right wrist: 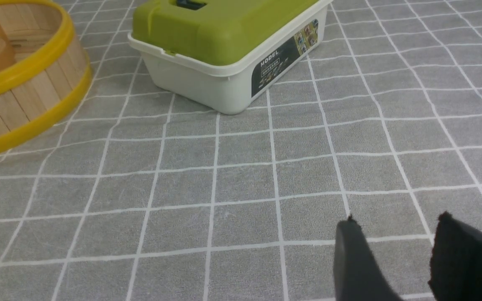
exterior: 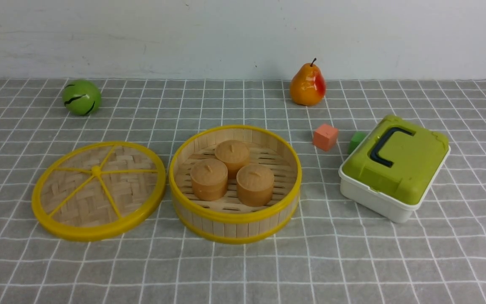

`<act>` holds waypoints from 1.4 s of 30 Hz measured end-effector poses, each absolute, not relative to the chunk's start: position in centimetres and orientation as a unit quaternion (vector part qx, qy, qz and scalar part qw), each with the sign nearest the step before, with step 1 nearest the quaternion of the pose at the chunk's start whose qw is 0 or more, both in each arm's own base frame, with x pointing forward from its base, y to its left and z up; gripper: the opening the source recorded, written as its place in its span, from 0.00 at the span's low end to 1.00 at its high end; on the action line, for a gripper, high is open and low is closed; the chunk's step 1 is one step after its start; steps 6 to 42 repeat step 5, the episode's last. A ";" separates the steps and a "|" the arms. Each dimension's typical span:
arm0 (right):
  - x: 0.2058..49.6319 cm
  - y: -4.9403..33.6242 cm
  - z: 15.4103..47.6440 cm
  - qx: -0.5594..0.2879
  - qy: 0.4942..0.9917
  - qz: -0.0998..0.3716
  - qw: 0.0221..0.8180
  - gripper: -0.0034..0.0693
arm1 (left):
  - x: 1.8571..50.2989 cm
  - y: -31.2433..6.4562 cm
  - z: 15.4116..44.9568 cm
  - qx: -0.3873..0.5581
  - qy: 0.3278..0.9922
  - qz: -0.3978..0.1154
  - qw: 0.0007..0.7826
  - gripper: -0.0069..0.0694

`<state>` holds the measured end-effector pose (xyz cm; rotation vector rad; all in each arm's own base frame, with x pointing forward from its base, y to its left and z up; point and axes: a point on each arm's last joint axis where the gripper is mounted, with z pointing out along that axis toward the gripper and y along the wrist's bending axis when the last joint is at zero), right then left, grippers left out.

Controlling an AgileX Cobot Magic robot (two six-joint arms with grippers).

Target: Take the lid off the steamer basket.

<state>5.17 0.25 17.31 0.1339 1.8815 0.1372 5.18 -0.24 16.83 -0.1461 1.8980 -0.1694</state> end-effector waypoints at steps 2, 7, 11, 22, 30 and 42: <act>5.2 0.3 17.3 0.057 0.807 0.059 0.585 0.38 | 5.2 -0.2 16.8 -0.062 0.811 -0.072 0.577 0.14; 5.2 0.3 17.3 0.057 0.807 0.059 0.585 0.38 | 5.2 -0.2 16.8 -0.062 0.811 -0.072 0.577 0.14; 5.2 0.3 17.3 0.057 0.807 0.059 0.585 0.38 | 5.2 -0.2 16.8 -0.062 0.811 -0.072 0.577 0.14; 5.2 0.3 17.3 0.057 0.807 0.059 0.585 0.38 | 5.2 -0.2 16.8 -0.062 0.811 -0.072 0.577 0.14; 5.2 0.3 17.3 0.057 0.807 0.059 0.585 0.38 | 5.2 -0.2 16.8 -0.062 0.811 -0.072 0.577 0.14; 5.2 0.3 17.3 0.057 0.807 0.059 0.585 0.38 | 5.2 -0.2 16.8 -0.062 0.811 -0.072 0.577 0.14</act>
